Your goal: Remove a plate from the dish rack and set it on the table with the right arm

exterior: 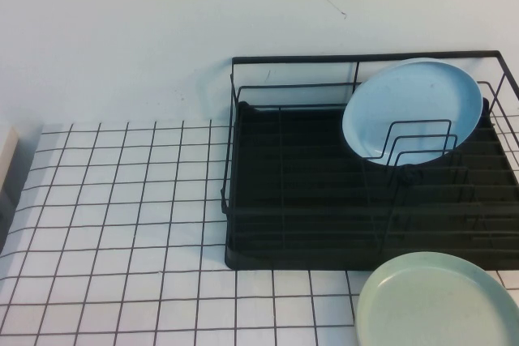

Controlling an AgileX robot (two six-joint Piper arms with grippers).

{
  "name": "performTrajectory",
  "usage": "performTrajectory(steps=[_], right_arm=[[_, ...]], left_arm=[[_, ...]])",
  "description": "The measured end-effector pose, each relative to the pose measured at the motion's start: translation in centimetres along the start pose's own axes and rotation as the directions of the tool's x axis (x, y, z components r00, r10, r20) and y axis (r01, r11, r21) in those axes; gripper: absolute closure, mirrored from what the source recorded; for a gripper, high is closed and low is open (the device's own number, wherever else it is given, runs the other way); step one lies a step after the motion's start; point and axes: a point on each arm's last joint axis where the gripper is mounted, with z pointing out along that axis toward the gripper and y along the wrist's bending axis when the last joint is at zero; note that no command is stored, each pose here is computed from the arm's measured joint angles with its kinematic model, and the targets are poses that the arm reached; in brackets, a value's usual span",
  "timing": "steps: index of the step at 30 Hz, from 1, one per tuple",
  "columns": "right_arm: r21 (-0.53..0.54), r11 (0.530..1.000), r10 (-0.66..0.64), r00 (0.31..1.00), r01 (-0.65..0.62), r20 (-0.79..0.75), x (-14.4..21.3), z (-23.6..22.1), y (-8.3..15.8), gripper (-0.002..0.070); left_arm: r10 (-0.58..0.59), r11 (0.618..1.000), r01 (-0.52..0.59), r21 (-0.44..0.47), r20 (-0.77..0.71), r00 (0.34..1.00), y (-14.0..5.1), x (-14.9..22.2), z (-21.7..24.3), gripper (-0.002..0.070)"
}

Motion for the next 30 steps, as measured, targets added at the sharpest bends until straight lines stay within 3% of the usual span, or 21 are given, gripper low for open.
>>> performTrajectory(steps=[13,18,30], right_arm=[[-0.004,1.000,0.012,1.000,-0.012,0.004,0.2,0.2,0.1,0.0678],[-0.019,0.999,0.046,0.998,-0.047,-0.043,2.3,1.7,0.7,0.0678],[0.022,1.000,-0.005,0.989,0.009,-0.148,6.7,3.9,1.3,0.0678]], left_arm=[[0.000,1.000,0.000,0.000,0.000,1.000,0.0,0.0,0.0,0.0678],[0.000,1.000,0.000,0.000,0.000,1.000,0.0,0.0,0.0,0.0678],[-0.002,1.000,0.002,0.000,0.000,1.000,0.0,0.0,0.0,0.0678]])
